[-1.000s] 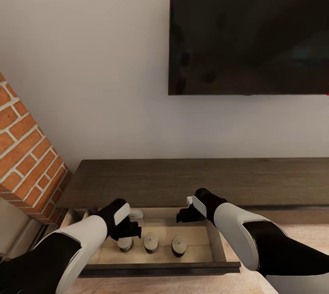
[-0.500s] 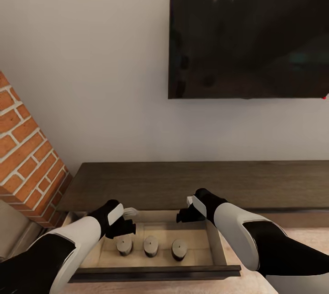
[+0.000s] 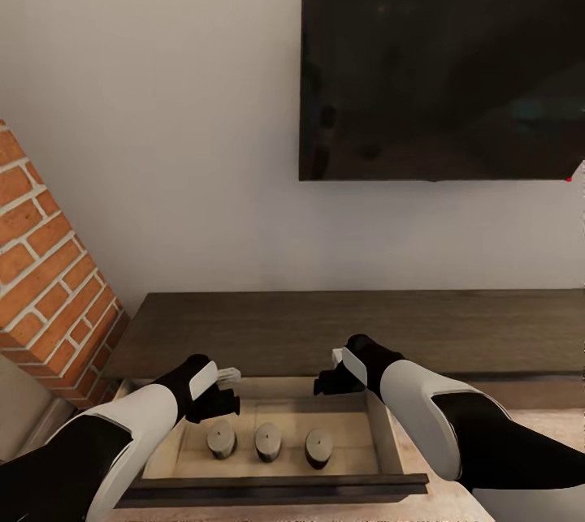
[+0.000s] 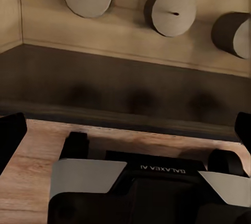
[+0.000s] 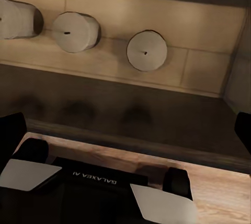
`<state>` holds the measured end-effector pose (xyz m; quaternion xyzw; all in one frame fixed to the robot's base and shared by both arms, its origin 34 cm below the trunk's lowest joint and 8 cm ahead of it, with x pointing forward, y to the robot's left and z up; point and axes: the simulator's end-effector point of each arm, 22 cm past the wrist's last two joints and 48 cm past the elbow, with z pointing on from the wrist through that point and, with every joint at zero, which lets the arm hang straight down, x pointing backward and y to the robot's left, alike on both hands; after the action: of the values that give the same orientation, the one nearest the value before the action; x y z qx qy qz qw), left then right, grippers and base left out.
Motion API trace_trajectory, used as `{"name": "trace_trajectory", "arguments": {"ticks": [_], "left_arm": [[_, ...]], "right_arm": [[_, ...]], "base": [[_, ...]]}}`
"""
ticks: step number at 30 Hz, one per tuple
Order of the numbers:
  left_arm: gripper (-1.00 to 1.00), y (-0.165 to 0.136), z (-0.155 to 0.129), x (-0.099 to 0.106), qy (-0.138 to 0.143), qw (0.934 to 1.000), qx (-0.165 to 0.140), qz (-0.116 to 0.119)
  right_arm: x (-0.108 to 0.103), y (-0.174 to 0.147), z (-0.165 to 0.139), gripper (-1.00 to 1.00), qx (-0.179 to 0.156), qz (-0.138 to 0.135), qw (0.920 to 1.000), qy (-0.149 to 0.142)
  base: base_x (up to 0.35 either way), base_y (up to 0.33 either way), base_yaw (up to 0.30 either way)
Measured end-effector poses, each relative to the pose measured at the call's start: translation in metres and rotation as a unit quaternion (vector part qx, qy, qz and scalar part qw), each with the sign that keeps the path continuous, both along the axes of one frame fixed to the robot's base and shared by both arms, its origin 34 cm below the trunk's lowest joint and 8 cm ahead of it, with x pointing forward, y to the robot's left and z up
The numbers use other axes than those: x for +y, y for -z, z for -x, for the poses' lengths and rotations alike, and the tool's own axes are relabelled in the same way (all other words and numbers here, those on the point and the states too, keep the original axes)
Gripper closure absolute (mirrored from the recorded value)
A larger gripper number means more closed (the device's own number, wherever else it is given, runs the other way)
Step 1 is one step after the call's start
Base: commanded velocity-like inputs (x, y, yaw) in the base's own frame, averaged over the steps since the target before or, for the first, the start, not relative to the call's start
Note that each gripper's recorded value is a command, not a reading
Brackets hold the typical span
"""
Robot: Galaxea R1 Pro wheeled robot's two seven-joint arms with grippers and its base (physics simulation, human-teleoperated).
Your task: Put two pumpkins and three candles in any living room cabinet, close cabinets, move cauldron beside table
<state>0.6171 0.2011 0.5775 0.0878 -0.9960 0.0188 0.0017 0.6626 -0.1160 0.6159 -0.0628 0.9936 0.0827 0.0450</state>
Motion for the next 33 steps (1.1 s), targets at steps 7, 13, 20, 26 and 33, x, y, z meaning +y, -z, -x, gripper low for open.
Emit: {"name": "trace_trajectory", "arguments": {"ticks": [7,13,20,26,33], "left_arm": [[-1.0,-0.005,-0.003,-0.002,-0.004,1.0,-0.005,0.004],[-1.0,-0.01,-0.005,-0.001,-0.005,0.9999,-0.012,0.003],[-1.0,-0.015,-0.01,0.0,-0.007,0.9997,-0.022,0.002],[-1.0,-0.021,-0.027,0.013,-0.02,0.9981,-0.058,-0.008],[-1.0,-0.027,-0.033,0.026,-0.029,0.9969,-0.071,-0.016]], "right_arm": [[0.0,-0.006,-0.003,-1.0,-0.006,0.001,1.0,-0.001],[0.0,-0.011,-0.005,-1.0,-0.012,0.001,0.9999,-0.001],[0.0,-0.017,-0.009,-1.0,-0.021,0.0,0.9998,0.0],[0.0,-0.023,-0.012,-1.0,-0.027,-0.001,0.9996,0.0],[0.001,-0.03,-0.016,-1.0,-0.037,-0.003,0.9993,0.0]], "base": [[-0.243,0.0,0.0],[-0.051,0.0,0.0],[-0.164,0.0,0.0],[-0.022,0.0,0.0],[-0.002,0.0,0.0]]}}
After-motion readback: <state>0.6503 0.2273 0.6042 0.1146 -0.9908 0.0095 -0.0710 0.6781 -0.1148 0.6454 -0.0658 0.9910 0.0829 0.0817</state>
